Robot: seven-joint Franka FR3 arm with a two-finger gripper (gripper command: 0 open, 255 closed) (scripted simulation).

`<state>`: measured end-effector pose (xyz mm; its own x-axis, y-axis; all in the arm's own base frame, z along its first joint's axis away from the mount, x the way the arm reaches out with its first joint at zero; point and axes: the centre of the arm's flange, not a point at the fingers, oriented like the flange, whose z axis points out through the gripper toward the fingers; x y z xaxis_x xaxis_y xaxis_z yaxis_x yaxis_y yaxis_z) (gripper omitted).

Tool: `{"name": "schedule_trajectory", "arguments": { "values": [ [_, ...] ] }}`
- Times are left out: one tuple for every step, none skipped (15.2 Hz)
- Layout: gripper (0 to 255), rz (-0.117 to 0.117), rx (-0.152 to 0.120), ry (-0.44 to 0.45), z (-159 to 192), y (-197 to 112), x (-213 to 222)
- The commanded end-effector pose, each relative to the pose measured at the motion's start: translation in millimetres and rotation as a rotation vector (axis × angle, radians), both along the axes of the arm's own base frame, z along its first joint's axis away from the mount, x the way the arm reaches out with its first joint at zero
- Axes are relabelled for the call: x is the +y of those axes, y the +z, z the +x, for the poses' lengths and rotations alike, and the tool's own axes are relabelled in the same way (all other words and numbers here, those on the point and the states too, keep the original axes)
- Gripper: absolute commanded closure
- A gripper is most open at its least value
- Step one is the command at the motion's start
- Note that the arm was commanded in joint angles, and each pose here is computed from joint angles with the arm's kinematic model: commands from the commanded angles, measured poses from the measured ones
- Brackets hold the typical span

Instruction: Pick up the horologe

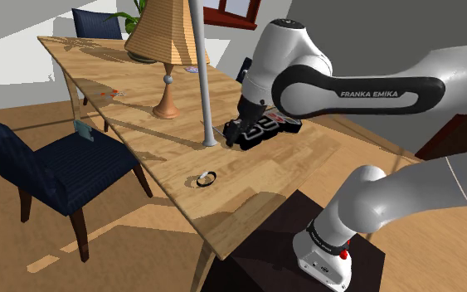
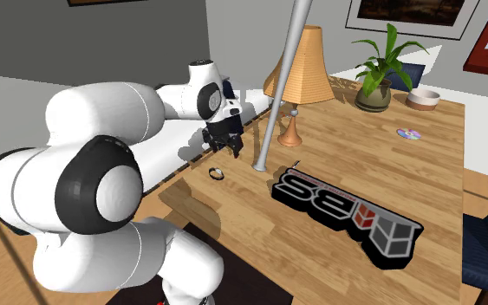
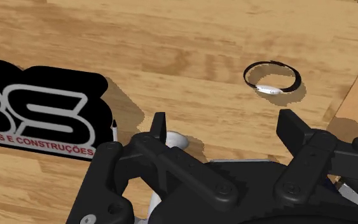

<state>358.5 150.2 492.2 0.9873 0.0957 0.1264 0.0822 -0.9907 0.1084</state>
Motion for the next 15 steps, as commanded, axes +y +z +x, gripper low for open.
{"name": "schedule_trajectory", "arguments": {
  "values": [
    [0, -0.033, -0.005, 0.024, 5, -26, 16],
    [0, -0.05, -0.006, 0.036, 7, -38, 25],
    [0, -0.066, -0.008, 0.048, 9, -50, 33],
    [0, -0.083, -0.009, 0.059, 11, -62, 41],
    [0, -0.099, -0.01, 0.071, 13, -74, 48],
    [0, -0.116, -0.012, 0.082, 14, -87, 56],
    [0, -0.133, -0.013, 0.094, 16, -99, 63],
    [0, -0.139, -0.014, 0.099, 17, -104, 66],
    [0, -0.139, -0.014, 0.099, 17, -109, 66],
    [0, -0.139, -0.014, 0.099, 17, -115, 66],
    [0, -0.139, -0.014, 0.099, 17, -120, 66],
    [0, -0.139, -0.014, 0.099, 17, -125, 66],
    [0, -0.139, -0.014, 0.099, 17, -130, 66],
    [0, -0.139, -0.014, 0.099, 17, -136, 66],
    [0, -0.139, -0.014, 0.099, 17, -144, 66]
  ]
}}
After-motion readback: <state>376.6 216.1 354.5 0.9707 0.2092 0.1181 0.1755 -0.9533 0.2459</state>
